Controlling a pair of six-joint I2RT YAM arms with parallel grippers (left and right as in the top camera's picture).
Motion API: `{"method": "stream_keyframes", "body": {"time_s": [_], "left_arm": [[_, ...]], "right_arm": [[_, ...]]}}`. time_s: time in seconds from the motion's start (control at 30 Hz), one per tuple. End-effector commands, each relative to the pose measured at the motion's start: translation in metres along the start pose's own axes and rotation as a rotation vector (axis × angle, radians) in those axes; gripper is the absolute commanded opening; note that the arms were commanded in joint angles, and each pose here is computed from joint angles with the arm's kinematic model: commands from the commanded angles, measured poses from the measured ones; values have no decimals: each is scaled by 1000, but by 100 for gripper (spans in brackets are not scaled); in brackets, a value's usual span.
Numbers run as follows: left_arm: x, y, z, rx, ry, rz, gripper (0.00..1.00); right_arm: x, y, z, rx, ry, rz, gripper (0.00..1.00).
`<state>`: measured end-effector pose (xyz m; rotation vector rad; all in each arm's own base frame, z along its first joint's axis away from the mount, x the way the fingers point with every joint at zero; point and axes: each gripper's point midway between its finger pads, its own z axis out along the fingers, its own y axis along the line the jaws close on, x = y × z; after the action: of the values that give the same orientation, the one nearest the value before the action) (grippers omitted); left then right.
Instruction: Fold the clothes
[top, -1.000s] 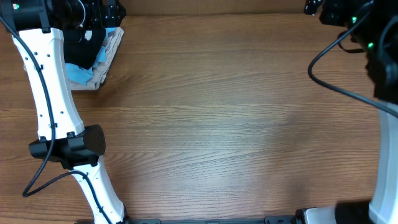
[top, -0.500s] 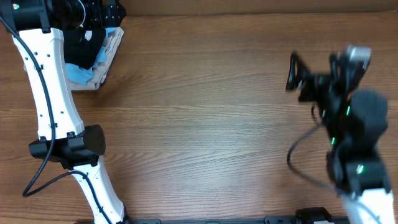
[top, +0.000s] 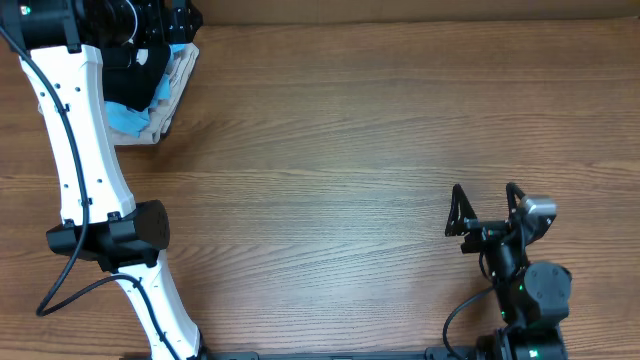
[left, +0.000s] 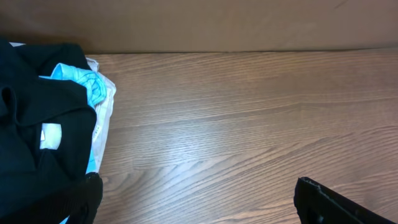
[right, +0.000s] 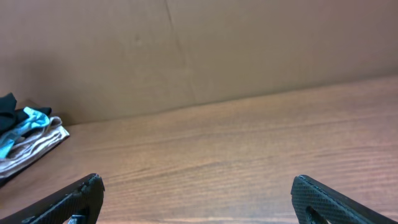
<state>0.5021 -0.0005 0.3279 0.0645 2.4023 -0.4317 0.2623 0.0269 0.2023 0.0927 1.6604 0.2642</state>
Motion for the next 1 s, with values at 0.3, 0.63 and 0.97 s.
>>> {"method": "stream_keyframes", "body": {"time_s": [0.3, 0.63, 0.97], "left_arm": [[1, -2, 0, 14, 2, -16, 100], [1, -2, 0, 14, 2, -16, 100], [1, -2, 0, 14, 2, -16, 100]], "right_arm": [[29, -9, -12, 0, -77, -1, 100], [32, -10, -15, 1, -66, -1, 100], [32, -10, -14, 1, -65, -1, 100]]}}
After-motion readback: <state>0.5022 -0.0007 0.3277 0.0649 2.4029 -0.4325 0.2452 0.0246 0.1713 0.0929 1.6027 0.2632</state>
